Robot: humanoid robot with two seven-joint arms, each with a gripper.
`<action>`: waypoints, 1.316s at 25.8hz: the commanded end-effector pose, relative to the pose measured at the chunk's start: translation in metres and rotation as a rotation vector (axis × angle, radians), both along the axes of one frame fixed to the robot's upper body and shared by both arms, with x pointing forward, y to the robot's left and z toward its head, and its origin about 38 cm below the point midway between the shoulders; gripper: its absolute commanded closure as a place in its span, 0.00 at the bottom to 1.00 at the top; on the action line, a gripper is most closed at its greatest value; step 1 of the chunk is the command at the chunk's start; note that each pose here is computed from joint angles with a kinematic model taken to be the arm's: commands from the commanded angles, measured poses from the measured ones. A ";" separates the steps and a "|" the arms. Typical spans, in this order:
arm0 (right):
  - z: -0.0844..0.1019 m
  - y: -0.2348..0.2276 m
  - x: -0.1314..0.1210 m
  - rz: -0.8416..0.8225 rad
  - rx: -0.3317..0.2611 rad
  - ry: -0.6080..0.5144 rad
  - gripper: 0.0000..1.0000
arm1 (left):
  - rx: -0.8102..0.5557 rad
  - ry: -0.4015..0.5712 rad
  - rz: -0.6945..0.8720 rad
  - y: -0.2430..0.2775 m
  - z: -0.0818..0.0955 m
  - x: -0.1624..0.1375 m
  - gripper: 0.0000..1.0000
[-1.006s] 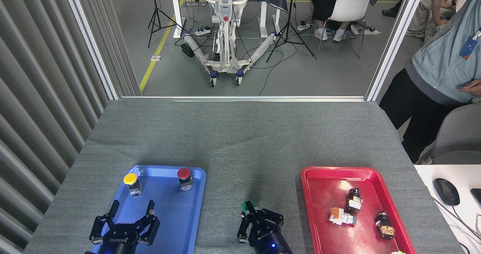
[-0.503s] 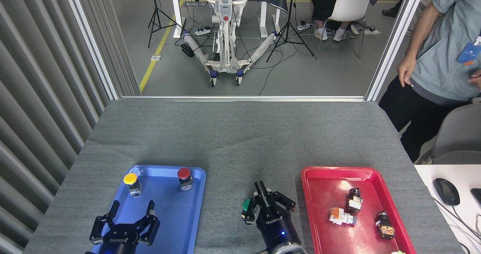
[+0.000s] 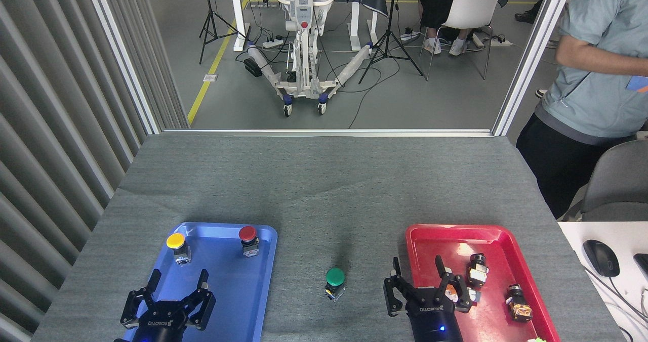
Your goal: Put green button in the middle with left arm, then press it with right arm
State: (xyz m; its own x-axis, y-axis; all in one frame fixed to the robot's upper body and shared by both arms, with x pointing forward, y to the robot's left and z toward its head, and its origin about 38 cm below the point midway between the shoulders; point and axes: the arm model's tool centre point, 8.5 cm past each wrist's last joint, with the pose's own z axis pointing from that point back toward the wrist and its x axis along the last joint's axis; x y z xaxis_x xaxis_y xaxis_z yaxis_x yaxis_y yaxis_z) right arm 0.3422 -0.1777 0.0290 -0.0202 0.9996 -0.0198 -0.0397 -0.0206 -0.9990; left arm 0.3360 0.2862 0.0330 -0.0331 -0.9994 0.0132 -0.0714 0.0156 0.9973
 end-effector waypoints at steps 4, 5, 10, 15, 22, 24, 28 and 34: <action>0.000 -0.034 -0.012 -0.052 -0.027 0.000 0.01 | -0.001 0.003 -0.001 0.000 -0.001 0.000 0.00; 0.000 -0.035 -0.012 -0.052 -0.027 -0.001 0.01 | -0.001 0.003 -0.001 0.000 -0.001 0.000 0.00; 0.012 -0.041 -0.015 -0.061 -0.016 -0.095 0.01 | 0.000 0.001 0.000 0.000 0.000 0.001 0.00; 0.010 -0.043 -0.022 -0.059 -0.005 -0.099 0.01 | -0.001 0.001 0.000 0.000 -0.001 0.001 0.00; 0.011 -0.047 -0.026 -0.049 -0.010 -0.103 0.00 | 0.000 -0.003 -0.002 -0.001 0.000 0.000 0.00; 0.008 -0.050 -0.029 -0.062 -0.011 -0.091 0.00 | 0.000 -0.005 -0.002 -0.001 0.001 0.001 0.00; -0.003 -0.058 -0.039 -0.090 -0.011 -0.055 0.00 | -0.001 -0.003 -0.003 -0.001 0.000 0.001 0.00; -0.006 -0.059 -0.042 -0.095 -0.007 -0.042 0.00 | 0.000 0.000 -0.003 -0.001 0.000 0.000 0.00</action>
State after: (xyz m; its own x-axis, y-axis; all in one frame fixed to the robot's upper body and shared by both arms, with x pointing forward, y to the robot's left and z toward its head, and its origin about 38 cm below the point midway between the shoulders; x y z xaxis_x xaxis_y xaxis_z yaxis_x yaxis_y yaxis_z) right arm 0.3015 -0.2361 0.0246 0.0729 0.9969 -0.0280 0.0089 -0.0287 -0.9995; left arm 0.3361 0.2854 0.0330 -0.0355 -0.9993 0.0135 -0.0740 0.0161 0.9971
